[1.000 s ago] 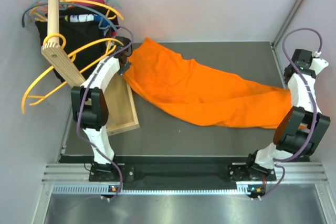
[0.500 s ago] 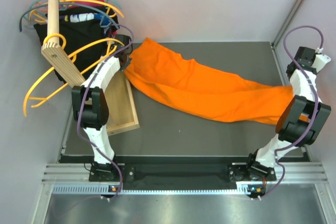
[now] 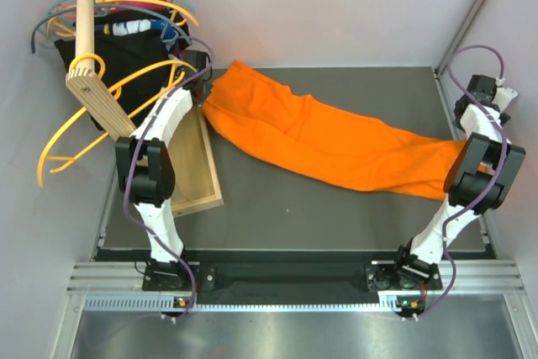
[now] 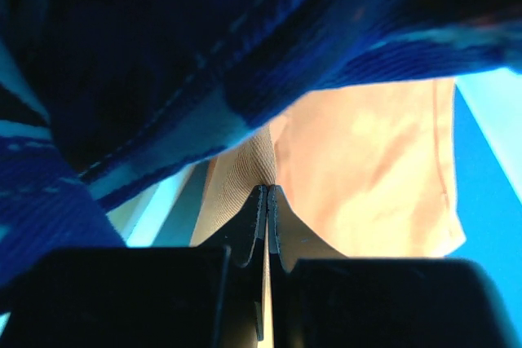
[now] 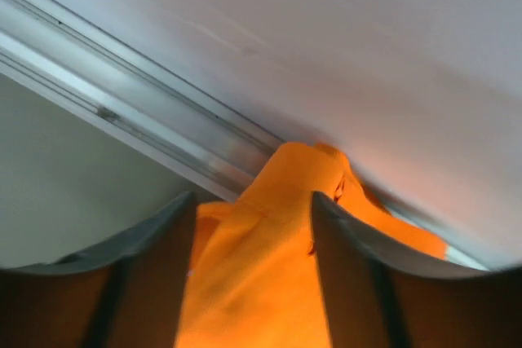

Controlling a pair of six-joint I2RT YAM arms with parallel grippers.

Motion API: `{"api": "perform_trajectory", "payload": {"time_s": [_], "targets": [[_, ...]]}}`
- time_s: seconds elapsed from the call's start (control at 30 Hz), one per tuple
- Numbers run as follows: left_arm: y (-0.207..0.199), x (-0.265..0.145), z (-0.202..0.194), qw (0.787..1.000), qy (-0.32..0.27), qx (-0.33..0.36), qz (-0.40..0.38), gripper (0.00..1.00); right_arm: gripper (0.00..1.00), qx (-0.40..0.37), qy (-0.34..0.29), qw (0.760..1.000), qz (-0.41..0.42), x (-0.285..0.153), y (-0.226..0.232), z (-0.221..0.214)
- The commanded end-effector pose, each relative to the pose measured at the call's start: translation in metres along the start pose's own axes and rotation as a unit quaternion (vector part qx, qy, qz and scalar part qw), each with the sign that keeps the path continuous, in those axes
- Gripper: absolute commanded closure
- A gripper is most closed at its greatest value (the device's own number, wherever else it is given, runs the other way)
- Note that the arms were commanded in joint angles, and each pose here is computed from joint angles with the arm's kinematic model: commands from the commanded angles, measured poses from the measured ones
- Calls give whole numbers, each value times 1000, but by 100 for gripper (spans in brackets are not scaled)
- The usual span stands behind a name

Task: Place the trousers on the hanger
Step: Fold the trousers at the center of the board.

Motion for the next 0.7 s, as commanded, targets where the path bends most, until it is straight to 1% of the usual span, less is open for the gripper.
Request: {"api": "perform_trajectory", "payload": {"time_s": [0.0, 0.03, 0.07, 0.1, 0.17, 0.2, 0.23, 0.3, 0.33, 0.37, 0.4, 0.43, 0.47, 0.5, 0.53, 0.57, 0.6, 0.63, 0.67], "targets": [[-33, -15, 40, 993, -61, -60, -75, 100, 37, -10, -35, 999, 16, -22, 6, 35], [-32, -16, 40, 994, -59, -58, -73, 100, 29, -16, -36, 998, 44, -34, 15, 39], [-31, -18, 40, 994, -60, -56, -72, 100, 25, -17, -38, 997, 61, -47, 18, 45], [-30, -19, 40, 995, -59, -46, -71, 100, 14, -30, -41, 995, 86, -69, 27, 52], [-26, -20, 39, 997, -52, -30, -57, 100, 1, -44, -55, 988, 137, -99, 37, 59], [-24, -21, 38, 997, -49, -25, -53, 100, 0, -53, -57, 980, 184, -112, 46, 58], [-22, -22, 37, 998, -41, -19, -48, 100, 0, -65, -67, 960, 262, -137, 66, 55], [-20, -22, 34, 998, -32, -13, -44, 100, 0, -87, -74, 935, 337, -162, 87, 47], [-18, -24, 33, 999, -26, -11, -45, 100, 0, -112, -86, 896, 421, -188, 113, 40], [-18, -24, 32, 999, -24, -11, -46, 100, 0, -125, -87, 871, 468, -200, 126, 33], [-17, -24, 32, 999, -23, -11, -47, 100, 0, -146, -94, 835, 522, -227, 147, 20], [-15, -25, 31, 999, -22, -11, -47, 100, 0, -153, -91, 790, 586, -241, 166, 14], [-16, -25, 32, 998, -25, -16, -48, 100, 0, -151, -93, 760, 625, -254, 178, 13], [-15, -25, 31, 998, -27, -18, -46, 100, 0, -157, -46, 694, 701, -271, 199, -7], [-15, -24, 31, 998, -28, -20, -47, 100, 0, -147, -70, 646, 746, -285, 215, -5], [-17, -23, 31, 998, -30, -24, -53, 100, 2, -143, -70, 611, 776, -299, 227, -7], [-18, -22, 30, 998, -29, -26, -53, 100, 2, -154, -14, 561, 813, -310, 251, -35], [-20, -21, 30, 997, -26, -32, -57, 100, 4, -150, -50, 516, 842, -334, 264, -23], [-21, -21, 30, 997, -25, -35, -60, 100, 11, -162, -35, 484, 859, -355, 279, -40]]}}
Point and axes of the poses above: each gripper's point midway between its finger pads, its own x axis out along the fingers, its own y axis along the line the jaws close on, z = x × y, the point moved 10 cm from there along -x, back along the fingers, and after that the axes turned 4 degrees about -x, right-handed, at the moved point
